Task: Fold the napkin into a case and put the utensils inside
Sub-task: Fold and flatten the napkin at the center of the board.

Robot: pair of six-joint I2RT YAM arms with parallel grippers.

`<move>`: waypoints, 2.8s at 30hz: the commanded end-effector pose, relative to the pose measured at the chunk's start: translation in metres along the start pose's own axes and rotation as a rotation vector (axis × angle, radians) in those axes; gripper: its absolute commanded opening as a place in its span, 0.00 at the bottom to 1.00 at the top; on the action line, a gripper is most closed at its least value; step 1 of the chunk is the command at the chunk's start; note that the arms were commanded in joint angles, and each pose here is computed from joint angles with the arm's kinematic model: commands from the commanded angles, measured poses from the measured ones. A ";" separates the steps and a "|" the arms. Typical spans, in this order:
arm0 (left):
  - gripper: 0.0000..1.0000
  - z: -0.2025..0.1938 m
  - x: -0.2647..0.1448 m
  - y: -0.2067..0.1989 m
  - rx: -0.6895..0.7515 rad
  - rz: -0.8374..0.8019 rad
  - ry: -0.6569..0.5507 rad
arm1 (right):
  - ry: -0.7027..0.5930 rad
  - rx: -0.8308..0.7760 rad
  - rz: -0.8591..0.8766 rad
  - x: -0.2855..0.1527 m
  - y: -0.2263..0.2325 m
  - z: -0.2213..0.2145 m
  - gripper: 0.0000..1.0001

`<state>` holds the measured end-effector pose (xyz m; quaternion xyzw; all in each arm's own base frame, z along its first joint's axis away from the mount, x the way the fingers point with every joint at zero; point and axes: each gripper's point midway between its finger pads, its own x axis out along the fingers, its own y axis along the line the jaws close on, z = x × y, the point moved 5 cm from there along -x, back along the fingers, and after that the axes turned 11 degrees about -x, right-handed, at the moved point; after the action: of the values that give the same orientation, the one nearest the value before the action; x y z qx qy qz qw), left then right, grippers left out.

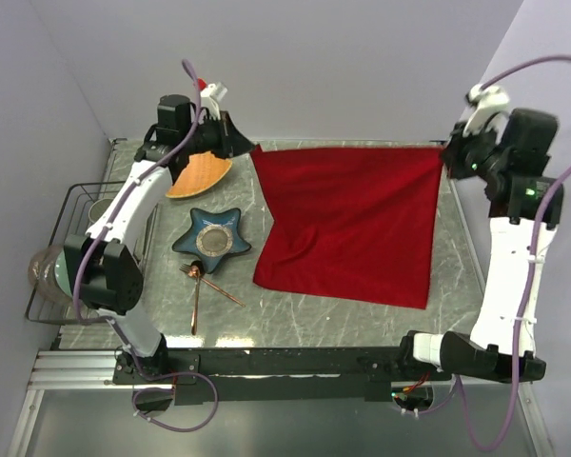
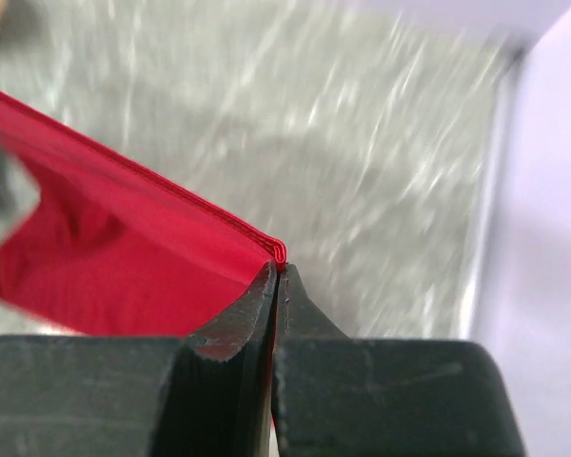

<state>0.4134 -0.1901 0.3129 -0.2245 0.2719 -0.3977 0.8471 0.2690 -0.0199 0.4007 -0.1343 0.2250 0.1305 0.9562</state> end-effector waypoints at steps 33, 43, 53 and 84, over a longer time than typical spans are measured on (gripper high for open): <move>0.01 0.103 -0.129 -0.189 -0.689 -0.033 -0.475 | -0.487 0.003 -0.414 -0.184 0.010 0.094 0.00; 0.01 0.093 -0.033 -0.103 -0.868 0.242 -0.458 | -0.116 0.027 -0.511 -0.033 -0.055 0.019 0.00; 0.01 0.068 0.113 -0.016 -0.960 0.262 -0.474 | -0.006 -0.036 -0.452 0.102 -0.083 -0.050 0.00; 0.54 -0.114 0.034 0.034 -0.546 0.438 0.178 | 0.504 -0.331 0.150 0.099 0.024 -0.255 0.00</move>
<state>0.3889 -0.2337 0.1611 -0.4229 0.4944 -0.0209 0.7591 0.2630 -0.0613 0.1433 -0.2704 0.4288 0.1549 0.8480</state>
